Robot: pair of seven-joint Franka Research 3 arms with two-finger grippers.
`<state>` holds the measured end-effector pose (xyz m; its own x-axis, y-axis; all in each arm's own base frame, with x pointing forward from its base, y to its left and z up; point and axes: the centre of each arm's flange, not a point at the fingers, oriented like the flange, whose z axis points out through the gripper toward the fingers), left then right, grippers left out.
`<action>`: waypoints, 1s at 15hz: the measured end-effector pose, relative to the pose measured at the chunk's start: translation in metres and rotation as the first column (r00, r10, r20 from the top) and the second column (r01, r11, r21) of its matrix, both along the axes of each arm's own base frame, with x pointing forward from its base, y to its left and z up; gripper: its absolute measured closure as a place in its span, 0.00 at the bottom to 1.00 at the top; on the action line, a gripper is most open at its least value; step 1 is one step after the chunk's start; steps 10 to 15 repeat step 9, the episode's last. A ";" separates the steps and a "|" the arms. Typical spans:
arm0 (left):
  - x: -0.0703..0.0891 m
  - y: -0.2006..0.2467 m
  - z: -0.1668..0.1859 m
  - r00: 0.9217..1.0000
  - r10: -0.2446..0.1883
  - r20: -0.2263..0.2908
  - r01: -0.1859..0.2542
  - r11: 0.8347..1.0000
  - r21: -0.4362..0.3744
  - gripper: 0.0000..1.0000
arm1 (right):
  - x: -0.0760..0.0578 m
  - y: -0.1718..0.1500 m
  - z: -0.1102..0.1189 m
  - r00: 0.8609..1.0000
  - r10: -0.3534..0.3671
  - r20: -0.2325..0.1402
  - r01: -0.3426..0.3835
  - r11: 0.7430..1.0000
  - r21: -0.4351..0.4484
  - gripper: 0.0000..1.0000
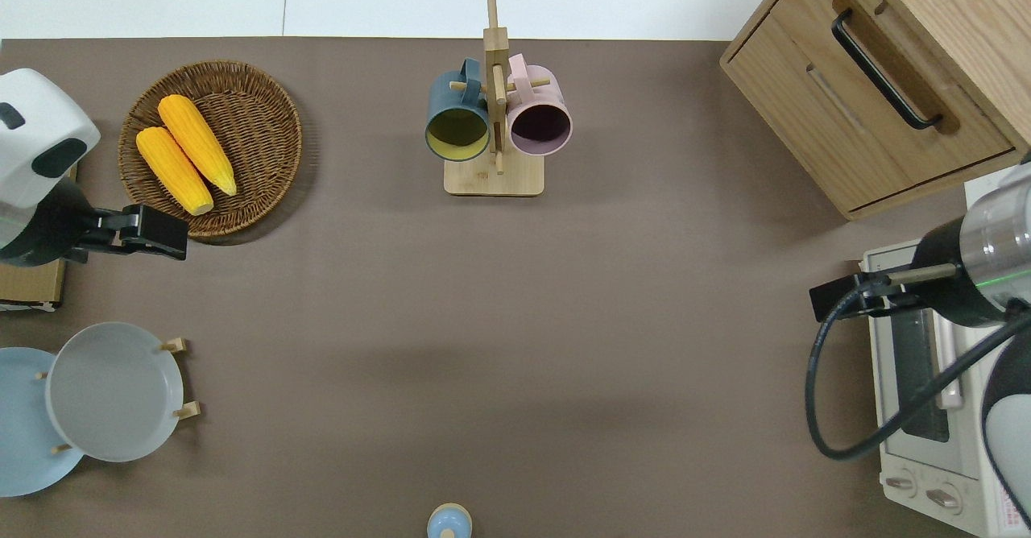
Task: Pick gray plate from table and place it on lower plate rack with left arm
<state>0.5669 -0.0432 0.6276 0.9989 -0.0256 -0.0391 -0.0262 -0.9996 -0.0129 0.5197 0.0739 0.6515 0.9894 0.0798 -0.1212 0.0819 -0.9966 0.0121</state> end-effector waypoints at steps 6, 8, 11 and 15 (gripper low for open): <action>-0.003 -0.001 -0.011 0.997 -0.015 0.082 0.018 0.999 -0.028 0.00 | 0.000 0.000 0.000 1.000 0.000 0.000 0.000 1.000 0.000 0.01; -0.006 0.000 -0.013 0.997 -0.015 0.080 0.017 0.999 -0.029 0.00 | 0.000 0.000 0.000 1.000 0.000 0.000 0.000 1.000 0.000 0.01; -0.006 0.000 -0.014 0.997 -0.015 0.080 0.017 0.999 -0.029 0.00 | 0.000 0.000 0.000 1.000 0.000 0.000 0.000 1.000 0.000 0.01; -0.006 0.000 -0.014 0.997 -0.015 0.080 0.017 0.999 -0.029 0.00 | 0.000 0.000 0.000 1.000 0.000 0.000 0.000 1.000 0.000 0.01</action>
